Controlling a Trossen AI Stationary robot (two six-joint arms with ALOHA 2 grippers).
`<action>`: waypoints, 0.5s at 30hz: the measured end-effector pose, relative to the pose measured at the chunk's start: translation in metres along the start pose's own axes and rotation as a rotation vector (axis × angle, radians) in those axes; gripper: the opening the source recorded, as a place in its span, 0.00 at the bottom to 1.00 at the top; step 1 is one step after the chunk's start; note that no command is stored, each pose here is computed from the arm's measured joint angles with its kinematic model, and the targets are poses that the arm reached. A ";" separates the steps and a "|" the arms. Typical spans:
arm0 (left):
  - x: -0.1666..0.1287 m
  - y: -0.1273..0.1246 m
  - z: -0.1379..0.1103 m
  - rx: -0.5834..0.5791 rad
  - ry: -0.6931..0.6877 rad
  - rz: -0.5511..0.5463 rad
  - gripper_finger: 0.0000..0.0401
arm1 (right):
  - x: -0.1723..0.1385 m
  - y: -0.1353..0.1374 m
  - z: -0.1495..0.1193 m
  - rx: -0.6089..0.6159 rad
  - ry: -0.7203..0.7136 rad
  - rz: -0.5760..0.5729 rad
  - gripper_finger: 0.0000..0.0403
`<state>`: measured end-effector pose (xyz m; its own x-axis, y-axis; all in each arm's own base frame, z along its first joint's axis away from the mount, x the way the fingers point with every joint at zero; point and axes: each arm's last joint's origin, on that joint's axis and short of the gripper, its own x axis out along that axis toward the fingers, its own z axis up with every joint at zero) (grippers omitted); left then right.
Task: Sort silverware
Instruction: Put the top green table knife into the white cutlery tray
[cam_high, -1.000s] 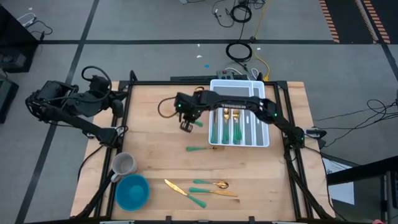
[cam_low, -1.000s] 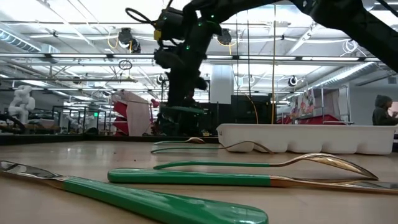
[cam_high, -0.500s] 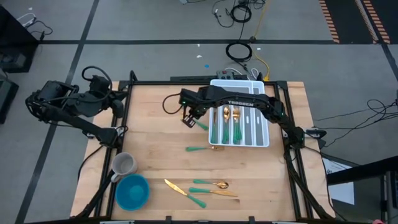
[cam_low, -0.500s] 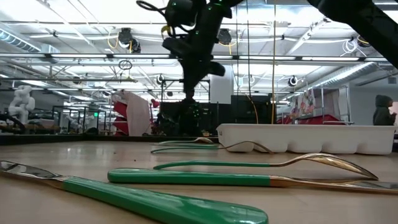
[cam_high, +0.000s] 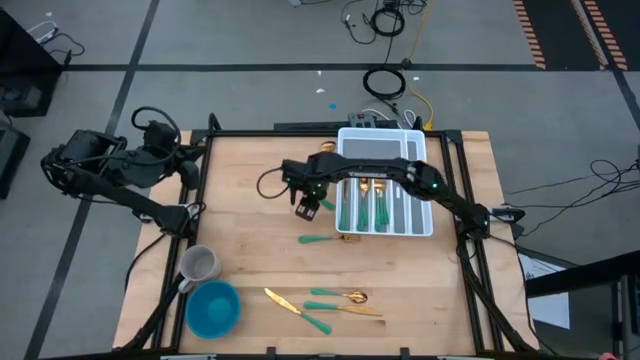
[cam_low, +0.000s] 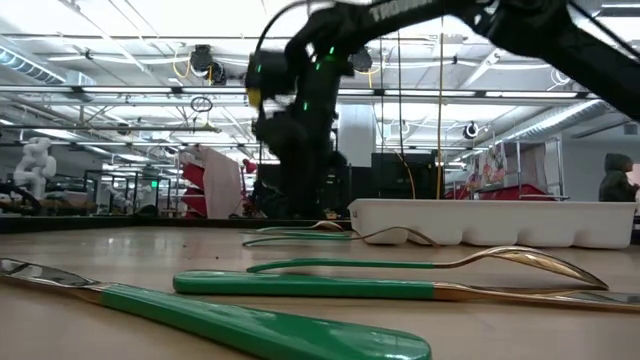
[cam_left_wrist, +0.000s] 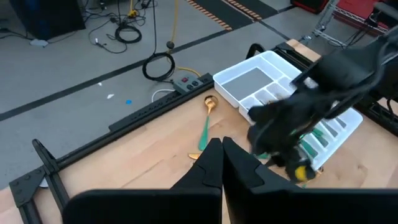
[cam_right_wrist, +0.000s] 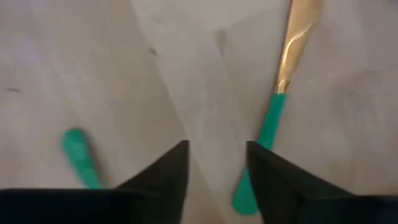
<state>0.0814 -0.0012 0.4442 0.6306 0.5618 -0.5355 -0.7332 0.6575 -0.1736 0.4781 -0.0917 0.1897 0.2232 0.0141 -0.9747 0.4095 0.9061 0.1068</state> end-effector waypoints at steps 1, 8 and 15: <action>0.000 0.000 0.000 0.000 0.000 0.000 0.00 | 0.009 -0.001 0.000 0.002 0.019 -0.006 0.44; 0.000 0.001 -0.001 0.009 0.008 0.005 0.00 | 0.039 -0.025 -0.002 0.036 0.123 -0.035 0.59; 0.000 0.002 -0.001 0.017 0.014 0.010 0.00 | 0.024 -0.035 0.001 0.044 0.101 -0.026 0.57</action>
<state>0.0799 -0.0009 0.4428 0.6191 0.5617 -0.5488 -0.7354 0.6599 -0.1542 0.4704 -0.1231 0.1624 0.1227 0.0358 -0.9918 0.4524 0.8874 0.0880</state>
